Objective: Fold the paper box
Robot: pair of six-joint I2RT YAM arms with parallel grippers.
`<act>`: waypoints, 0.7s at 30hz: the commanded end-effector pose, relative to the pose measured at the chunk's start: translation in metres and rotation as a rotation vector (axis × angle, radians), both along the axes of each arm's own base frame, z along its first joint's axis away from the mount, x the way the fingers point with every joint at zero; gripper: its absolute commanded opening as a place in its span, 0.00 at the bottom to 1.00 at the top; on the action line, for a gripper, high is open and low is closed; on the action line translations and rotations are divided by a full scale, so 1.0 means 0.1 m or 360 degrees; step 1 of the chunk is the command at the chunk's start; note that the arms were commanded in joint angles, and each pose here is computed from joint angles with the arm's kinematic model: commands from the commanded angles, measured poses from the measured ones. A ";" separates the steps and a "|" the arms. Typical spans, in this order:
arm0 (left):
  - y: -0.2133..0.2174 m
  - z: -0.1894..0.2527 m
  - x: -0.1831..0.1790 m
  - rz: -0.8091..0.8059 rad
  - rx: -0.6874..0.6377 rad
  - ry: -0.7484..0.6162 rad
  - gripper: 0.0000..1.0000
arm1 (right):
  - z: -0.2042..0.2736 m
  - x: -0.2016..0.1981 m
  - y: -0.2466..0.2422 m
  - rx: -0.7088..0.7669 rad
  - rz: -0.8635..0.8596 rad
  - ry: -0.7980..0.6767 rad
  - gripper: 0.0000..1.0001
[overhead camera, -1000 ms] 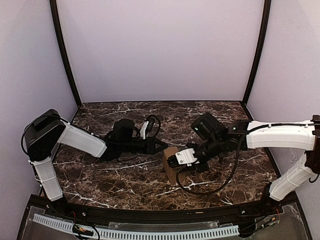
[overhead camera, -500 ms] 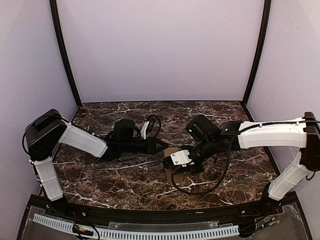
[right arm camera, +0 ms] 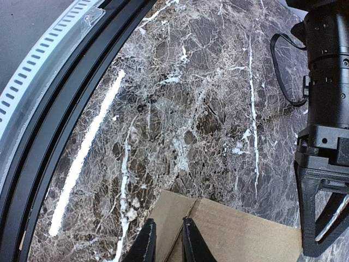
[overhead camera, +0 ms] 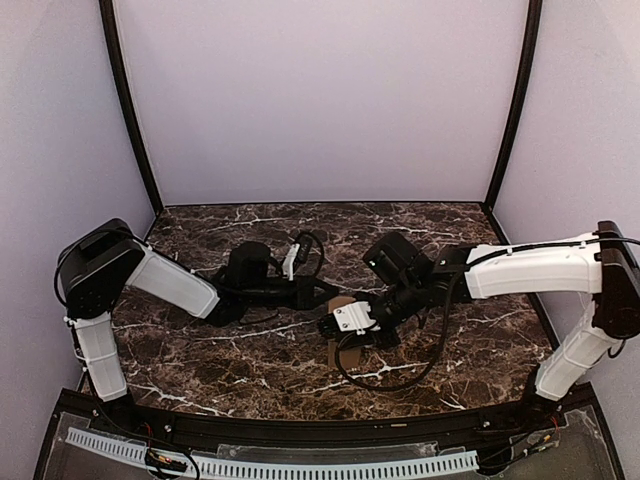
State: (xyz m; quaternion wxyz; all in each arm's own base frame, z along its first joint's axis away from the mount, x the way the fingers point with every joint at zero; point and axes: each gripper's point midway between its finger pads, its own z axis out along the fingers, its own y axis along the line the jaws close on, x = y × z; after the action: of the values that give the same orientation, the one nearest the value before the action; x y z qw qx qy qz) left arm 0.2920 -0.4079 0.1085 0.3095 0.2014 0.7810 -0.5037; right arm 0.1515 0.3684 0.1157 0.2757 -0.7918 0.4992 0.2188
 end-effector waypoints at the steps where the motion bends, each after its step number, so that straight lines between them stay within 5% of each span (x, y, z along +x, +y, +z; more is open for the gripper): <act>1: 0.23 -0.79 -0.24 -0.0017 0.0300 0.0215 0.31 | -0.58 0.01 -0.36 -0.0370 -0.0124 0.0064 0.17; 17: 0.18 -0.55 -0.17 -0.0014 0.0277 0.0158 0.31 | -0.71 -0.02 -0.47 -0.0464 -0.0157 0.0196 0.15; 21: 0.15 -0.28 -0.10 -0.0035 0.0323 0.0050 0.36 | -0.09 0.10 -0.33 -0.0196 -0.0160 0.0144 0.15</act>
State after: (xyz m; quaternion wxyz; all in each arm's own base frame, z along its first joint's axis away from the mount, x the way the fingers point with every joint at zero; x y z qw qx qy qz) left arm 0.2936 -0.4081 0.1100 0.3191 0.2108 0.7785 -0.4977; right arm 0.1532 0.3734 0.1160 0.2689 -0.7835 0.5063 0.2397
